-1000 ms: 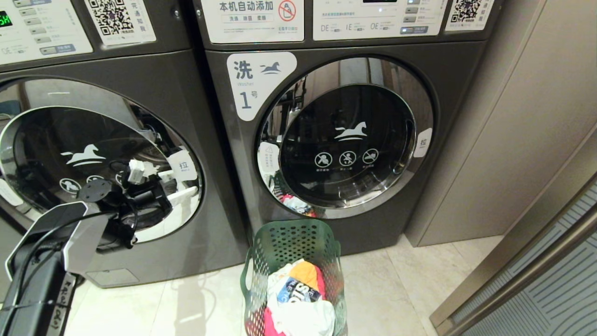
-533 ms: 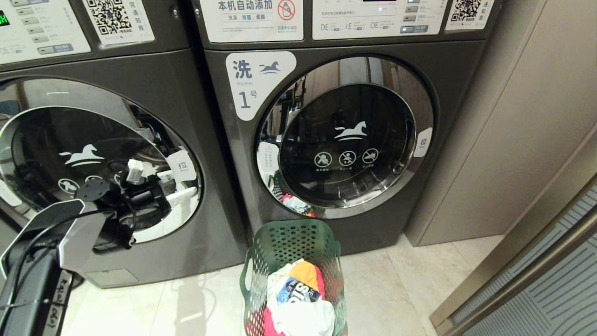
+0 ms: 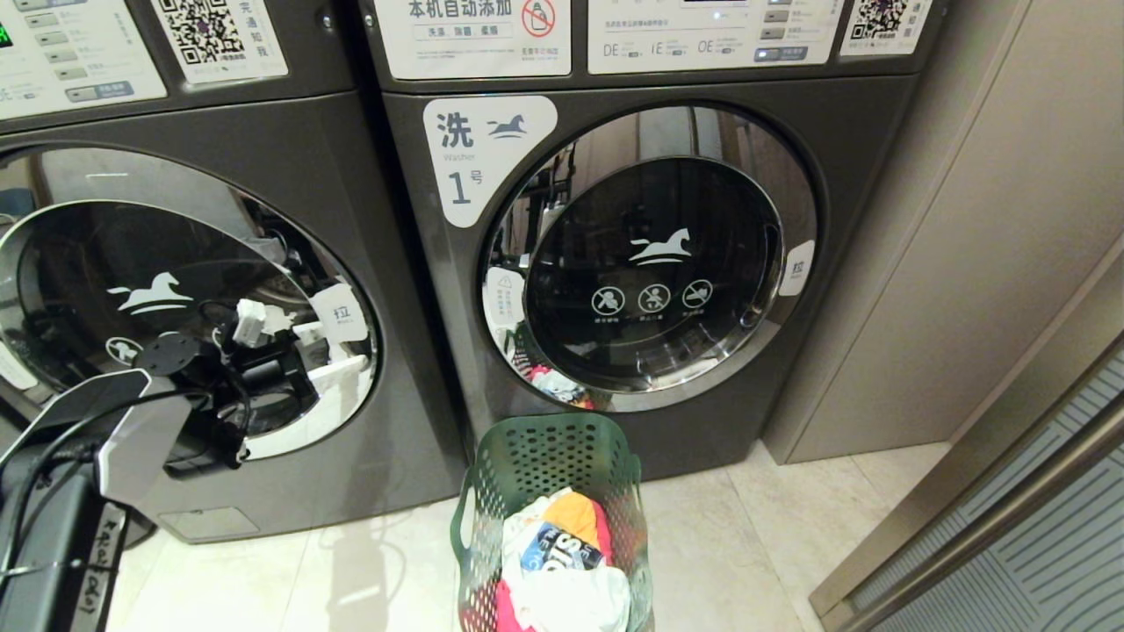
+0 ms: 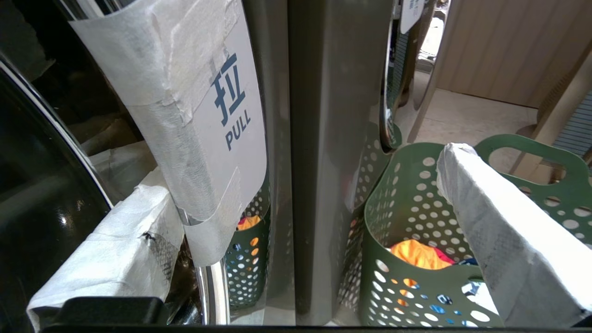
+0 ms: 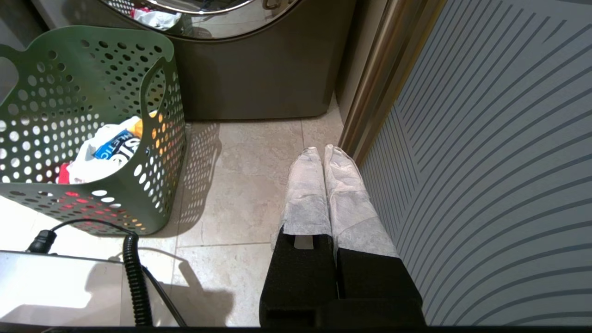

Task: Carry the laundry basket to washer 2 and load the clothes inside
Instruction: Open the lid of the washing machine

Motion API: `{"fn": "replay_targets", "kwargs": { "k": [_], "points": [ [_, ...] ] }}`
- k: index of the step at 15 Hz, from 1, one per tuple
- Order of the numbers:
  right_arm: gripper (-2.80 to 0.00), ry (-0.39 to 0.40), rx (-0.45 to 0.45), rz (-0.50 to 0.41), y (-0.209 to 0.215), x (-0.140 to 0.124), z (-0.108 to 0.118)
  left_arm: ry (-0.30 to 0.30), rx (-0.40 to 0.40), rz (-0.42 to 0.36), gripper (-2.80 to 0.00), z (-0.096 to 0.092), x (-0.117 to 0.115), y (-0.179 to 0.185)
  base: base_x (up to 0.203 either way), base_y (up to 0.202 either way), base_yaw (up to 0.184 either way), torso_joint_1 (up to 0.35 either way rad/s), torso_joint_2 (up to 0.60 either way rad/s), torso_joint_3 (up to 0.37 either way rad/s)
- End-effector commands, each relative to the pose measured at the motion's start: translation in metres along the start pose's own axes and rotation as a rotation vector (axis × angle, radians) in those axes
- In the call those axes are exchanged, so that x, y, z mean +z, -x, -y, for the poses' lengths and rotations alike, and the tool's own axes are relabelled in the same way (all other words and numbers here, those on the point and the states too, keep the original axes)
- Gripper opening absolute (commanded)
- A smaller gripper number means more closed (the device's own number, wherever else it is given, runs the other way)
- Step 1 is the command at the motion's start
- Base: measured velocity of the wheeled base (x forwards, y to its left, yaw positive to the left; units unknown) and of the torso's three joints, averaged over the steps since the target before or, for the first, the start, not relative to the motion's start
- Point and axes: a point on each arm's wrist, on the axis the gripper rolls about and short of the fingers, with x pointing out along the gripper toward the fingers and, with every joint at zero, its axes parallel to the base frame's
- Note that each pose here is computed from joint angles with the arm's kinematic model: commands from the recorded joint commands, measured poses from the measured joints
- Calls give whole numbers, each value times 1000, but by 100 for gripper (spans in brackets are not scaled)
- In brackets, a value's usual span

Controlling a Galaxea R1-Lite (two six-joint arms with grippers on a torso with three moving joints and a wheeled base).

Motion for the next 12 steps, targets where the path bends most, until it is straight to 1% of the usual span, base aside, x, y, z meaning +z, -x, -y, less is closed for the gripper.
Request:
{"fn": "replay_targets", "kwargs": {
  "k": [1,4,6,9,12],
  "points": [
    [-280,1,1,-1,0,0,0,-4,-19,-6,0,3,6,1,0,0,0,0,0,0],
    [-280,1,1,-2,0,0,0,12,-19,-17,0,12,6,3,0,0,0,0,0,0],
    [-280,1,1,-1,0,0,0,12,-18,-20,0,16,9,4,0,0,0,0,0,0],
    [-280,1,1,-3,0,0,0,11,-11,-22,0,15,8,8,0,0,0,0,0,0],
    [-280,1,1,-2,0,0,0,13,40,-32,0,9,7,32,0,0,0,0,0,0]
  ]
}}
